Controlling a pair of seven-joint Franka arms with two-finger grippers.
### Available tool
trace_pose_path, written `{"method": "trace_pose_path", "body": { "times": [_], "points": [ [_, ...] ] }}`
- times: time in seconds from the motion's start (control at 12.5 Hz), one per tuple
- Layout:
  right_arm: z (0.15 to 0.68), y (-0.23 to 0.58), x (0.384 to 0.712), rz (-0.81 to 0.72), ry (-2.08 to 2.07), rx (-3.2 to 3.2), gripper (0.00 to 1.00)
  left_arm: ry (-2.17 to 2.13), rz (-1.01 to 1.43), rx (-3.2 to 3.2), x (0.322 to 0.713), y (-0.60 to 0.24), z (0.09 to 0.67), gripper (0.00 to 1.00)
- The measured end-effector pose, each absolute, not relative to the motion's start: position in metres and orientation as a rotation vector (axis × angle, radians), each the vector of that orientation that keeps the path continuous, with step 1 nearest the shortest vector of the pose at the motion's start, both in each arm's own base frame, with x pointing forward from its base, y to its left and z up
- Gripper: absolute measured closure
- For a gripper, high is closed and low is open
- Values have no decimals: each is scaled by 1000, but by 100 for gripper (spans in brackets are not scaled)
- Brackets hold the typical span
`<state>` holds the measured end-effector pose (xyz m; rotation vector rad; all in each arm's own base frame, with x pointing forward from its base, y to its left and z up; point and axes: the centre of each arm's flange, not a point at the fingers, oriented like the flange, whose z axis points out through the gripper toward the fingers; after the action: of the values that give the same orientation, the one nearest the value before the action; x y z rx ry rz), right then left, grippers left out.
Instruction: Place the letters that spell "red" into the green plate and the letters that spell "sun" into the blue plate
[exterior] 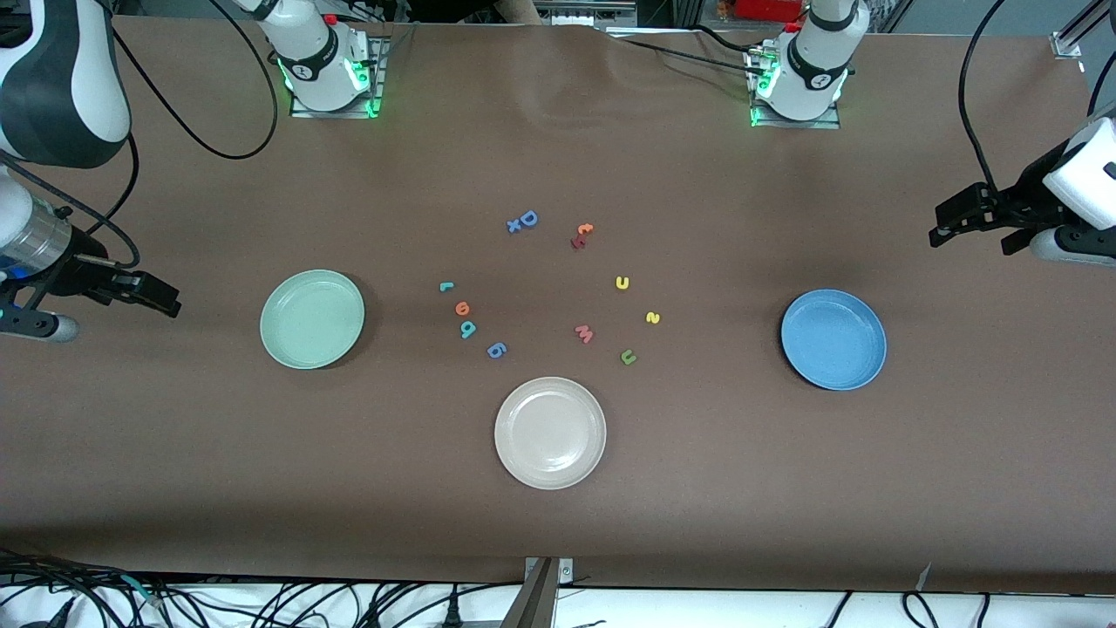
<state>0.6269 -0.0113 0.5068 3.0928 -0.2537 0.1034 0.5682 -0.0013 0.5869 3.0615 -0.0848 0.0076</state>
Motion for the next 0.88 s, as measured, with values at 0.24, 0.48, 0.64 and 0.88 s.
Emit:
{"method": "trace_pose_path", "body": {
  "times": [0.24, 0.48, 0.64, 0.88],
  "points": [
    [507, -4, 627, 103, -237, 3097, 0, -85, 8, 3062, 568, -1, 587, 0],
    [506, 6, 627, 97, -214, 3102, 0, -85, 8, 3062, 568, -1, 587, 0],
    [505, 14, 626, 94, -220, 3106, 0, -85, 8, 3062, 568, -1, 587, 0],
    [499, 44, 623, 73, -304, 3112, 0, -85, 8, 3062, 568, -1, 587, 0]
  ]
}}
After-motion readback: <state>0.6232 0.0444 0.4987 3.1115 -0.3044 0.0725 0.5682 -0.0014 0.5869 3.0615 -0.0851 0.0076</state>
